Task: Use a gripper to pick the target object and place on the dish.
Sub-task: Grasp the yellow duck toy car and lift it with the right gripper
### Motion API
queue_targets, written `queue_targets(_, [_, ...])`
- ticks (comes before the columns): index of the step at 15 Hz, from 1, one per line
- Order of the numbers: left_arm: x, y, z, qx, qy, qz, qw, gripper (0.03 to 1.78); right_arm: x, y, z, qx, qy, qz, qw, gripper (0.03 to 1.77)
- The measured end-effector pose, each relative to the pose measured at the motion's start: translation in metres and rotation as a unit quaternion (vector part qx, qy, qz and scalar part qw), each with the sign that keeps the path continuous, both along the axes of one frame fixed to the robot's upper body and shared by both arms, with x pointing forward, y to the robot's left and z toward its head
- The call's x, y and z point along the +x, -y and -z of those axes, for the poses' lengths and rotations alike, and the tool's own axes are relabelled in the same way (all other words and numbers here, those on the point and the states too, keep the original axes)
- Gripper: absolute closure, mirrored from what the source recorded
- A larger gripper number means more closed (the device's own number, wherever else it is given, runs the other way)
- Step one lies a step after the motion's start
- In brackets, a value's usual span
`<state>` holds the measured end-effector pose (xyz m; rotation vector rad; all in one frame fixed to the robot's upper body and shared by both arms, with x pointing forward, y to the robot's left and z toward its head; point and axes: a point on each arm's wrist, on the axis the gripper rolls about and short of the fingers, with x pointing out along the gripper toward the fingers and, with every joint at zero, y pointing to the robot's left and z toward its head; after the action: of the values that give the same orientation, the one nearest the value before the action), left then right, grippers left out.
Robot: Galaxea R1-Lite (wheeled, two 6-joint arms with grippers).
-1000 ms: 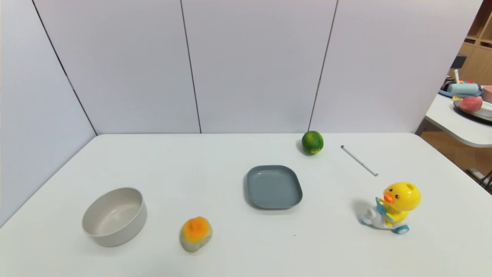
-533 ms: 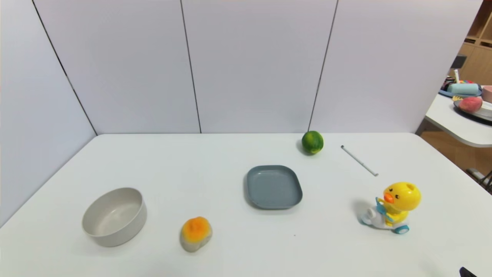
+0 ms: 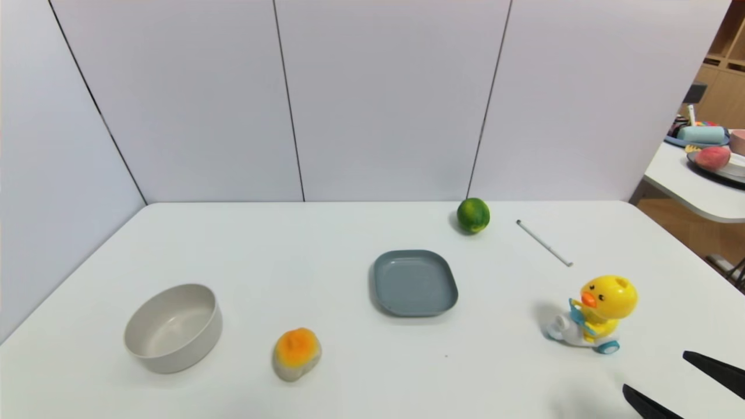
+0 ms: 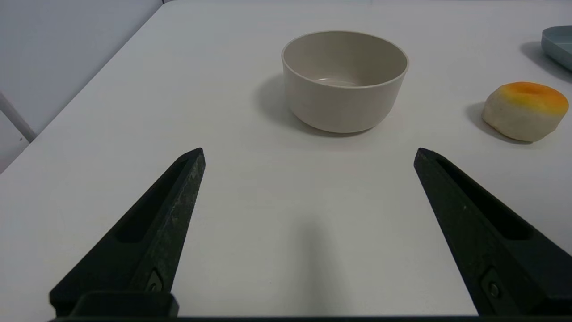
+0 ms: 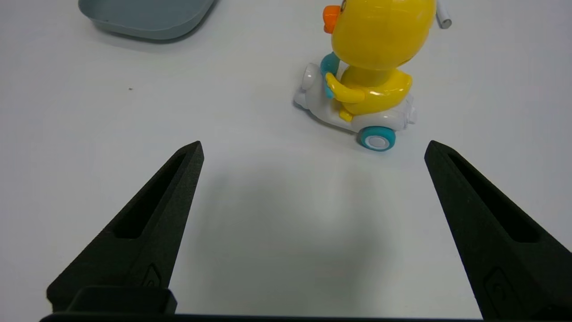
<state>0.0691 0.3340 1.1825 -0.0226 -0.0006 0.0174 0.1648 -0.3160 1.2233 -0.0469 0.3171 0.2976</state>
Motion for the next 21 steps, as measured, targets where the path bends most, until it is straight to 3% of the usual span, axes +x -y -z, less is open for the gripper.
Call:
queue_targets(10, [0.0,0.0,0.0,0.0,0.0,0.0,1.0,0.12,0.057,-0.005,0.013,0.025,-0.058,0.063,0.996,0.09])
queue_targets(16, [0.0,0.0,0.0,0.0,0.0,0.0,1.0,0.12,0.067,-0.002,0.018,0.016,-0.077,0.096,0.9922,0.09])
queue_targets(21, [0.0,0.0,0.0,0.0,0.0,0.0,1.0,0.12,0.079,-0.004,0.014,0.037,-0.076,0.106,0.9908,0.09])
